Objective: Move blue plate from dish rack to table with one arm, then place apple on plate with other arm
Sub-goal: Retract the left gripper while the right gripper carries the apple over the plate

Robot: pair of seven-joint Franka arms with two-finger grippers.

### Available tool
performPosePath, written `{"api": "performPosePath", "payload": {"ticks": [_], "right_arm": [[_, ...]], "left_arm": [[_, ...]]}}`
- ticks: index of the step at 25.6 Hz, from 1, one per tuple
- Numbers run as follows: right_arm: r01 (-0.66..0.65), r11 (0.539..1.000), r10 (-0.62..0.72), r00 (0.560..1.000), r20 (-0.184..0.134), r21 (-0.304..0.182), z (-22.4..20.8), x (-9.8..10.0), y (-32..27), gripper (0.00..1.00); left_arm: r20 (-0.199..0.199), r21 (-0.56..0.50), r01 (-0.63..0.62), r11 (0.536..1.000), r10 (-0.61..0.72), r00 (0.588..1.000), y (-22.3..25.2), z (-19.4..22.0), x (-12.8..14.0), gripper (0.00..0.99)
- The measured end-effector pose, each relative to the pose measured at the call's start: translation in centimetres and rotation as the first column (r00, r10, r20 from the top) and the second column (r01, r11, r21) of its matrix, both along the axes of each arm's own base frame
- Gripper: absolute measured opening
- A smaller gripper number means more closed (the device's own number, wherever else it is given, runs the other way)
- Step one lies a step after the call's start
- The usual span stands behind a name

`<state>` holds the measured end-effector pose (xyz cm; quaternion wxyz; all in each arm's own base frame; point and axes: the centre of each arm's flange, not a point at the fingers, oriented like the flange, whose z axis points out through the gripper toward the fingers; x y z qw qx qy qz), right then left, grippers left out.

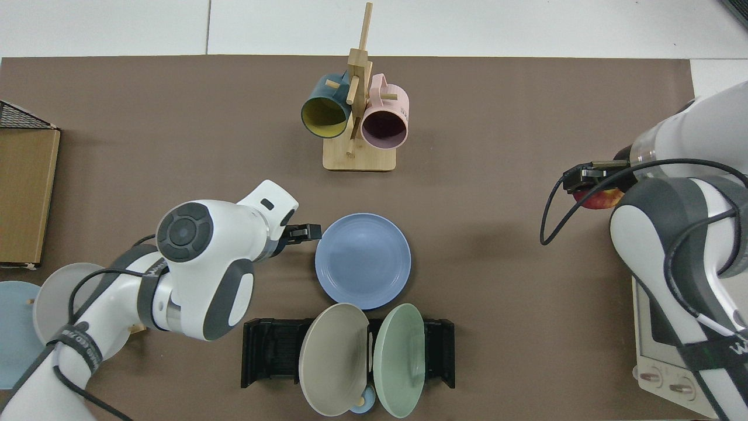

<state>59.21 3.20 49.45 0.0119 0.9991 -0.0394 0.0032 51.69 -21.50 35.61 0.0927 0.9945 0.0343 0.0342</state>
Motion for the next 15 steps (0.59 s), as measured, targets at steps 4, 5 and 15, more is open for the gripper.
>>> {"api": "performPosePath", "payload": {"ticks": [4,5,15], "right_arm": [[-0.007,1.0,0.007,1.0,0.0,0.002,0.0,0.0,0.5,0.78],[-0.011,1.0,0.011,1.0,0.0,0.003,0.0,0.0,0.7,0.78],[-0.038,0.999,0.038,0.999,0.002,0.009,0.8,-1.2,9.6,0.78]], "left_arm": [[0.034,0.039,-0.055,0.998,0.053,0.998,4.8,4.5,1.5,0.991],[0.046,0.052,-0.067,0.996,0.064,0.997,6.0,5.9,1.7,0.991],[0.04,0.187,-0.053,0.981,0.046,0.998,16.3,20.0,1.0,0.991]]}}
